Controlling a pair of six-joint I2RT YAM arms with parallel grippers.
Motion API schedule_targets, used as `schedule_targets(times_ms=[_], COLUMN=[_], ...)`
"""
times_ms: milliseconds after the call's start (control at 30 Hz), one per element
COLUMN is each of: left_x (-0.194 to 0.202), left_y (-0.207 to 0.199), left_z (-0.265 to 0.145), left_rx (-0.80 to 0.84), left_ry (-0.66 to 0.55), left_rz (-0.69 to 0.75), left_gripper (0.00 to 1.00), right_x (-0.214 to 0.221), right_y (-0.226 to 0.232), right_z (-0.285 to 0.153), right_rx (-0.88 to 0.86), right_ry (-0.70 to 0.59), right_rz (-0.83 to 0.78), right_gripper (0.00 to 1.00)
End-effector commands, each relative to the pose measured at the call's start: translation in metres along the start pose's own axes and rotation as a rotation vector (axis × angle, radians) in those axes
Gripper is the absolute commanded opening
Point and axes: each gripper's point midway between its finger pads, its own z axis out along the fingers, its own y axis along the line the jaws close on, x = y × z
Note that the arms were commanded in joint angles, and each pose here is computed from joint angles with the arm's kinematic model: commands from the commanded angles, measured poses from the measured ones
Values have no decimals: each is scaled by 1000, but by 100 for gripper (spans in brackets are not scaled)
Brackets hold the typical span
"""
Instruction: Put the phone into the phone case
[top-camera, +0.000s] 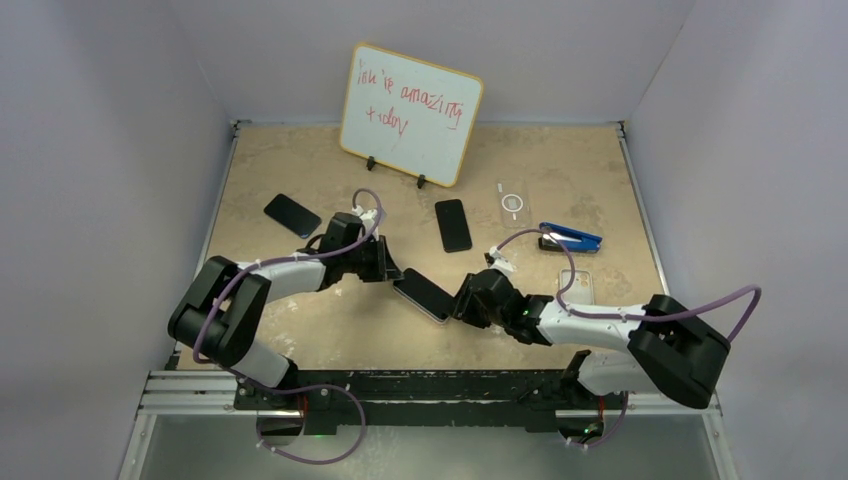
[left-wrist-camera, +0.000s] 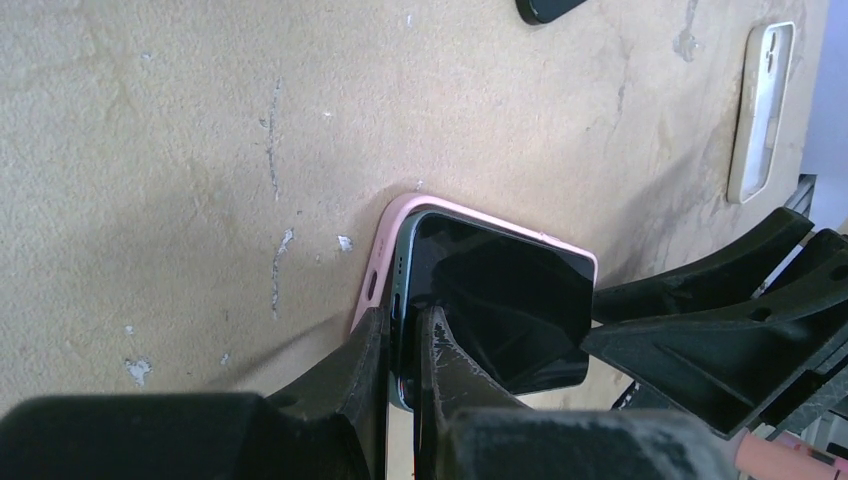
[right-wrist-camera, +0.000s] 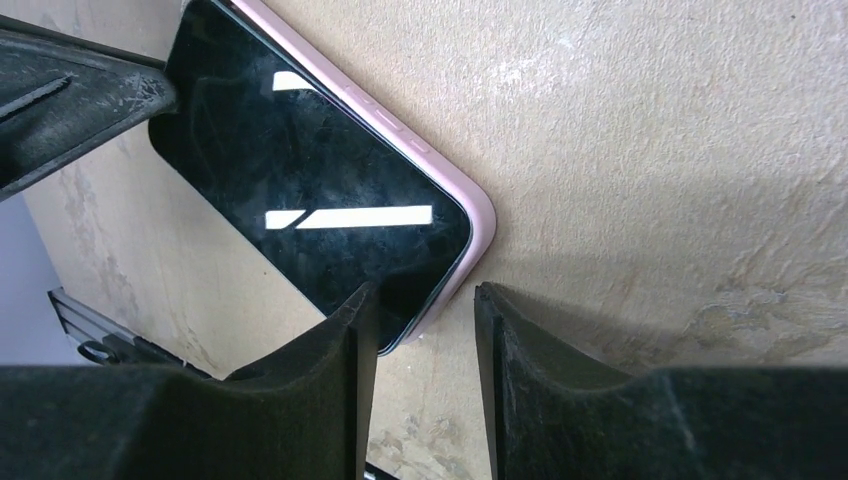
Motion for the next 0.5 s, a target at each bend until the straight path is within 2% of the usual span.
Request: schedule_targets(times_ms=[0,200,300,467], left_x=[11,13,13,10], left_y=[11,12,12,9], left_z=[4,1,0,-8], left_rx=[-61,-83,-94,-115], left_ry=[16,43,52,59], left_rz=[-12,-38,-42,-40], left_gripper=[9,28,34,45], right_x=[-6,-6,-8,-9], right_y=[5,2,3,3], right_z=[3,3,1,-7], right_rx=[-8,1,-2,1], right_ry=[-32,-34,-42,-35], right_rz=[29,32,33,-2], right_gripper=[41,37,36,40])
